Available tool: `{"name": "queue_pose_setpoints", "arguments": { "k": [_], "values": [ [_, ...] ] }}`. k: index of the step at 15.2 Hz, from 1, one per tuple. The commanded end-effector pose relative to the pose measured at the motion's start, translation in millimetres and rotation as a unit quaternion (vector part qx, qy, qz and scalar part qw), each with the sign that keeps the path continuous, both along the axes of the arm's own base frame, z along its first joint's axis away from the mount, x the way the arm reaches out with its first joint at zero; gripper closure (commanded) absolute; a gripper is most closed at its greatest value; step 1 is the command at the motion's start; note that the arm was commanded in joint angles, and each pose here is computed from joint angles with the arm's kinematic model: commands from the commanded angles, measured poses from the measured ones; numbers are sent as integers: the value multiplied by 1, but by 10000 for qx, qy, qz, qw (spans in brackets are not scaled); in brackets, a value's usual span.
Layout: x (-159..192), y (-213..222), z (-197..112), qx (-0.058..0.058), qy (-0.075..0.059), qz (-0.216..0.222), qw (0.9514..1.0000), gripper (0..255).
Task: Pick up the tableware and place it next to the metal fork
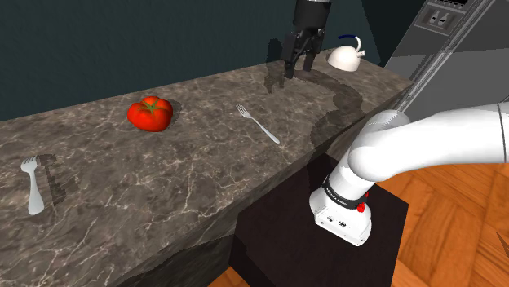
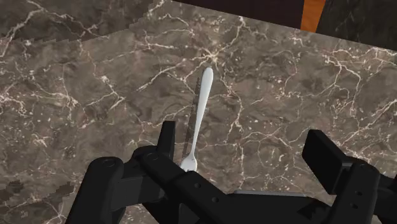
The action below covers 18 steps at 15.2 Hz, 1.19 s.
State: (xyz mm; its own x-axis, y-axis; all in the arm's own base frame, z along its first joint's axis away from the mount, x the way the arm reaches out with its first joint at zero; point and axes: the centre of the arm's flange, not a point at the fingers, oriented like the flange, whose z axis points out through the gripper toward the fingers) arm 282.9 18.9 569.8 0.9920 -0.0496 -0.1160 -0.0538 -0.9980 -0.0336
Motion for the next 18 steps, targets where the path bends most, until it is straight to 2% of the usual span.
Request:
{"name": "queue_pose_setpoints", "arguments": {
  "k": [1, 9, 18],
  "values": [
    [0, 0, 0, 0, 0, 0, 10000, 0],
    [48, -6, -86, -76, -367, -293, 9989, 0],
    [109, -17, -178, -161, -779, -622, 9949, 0]
  ]
}}
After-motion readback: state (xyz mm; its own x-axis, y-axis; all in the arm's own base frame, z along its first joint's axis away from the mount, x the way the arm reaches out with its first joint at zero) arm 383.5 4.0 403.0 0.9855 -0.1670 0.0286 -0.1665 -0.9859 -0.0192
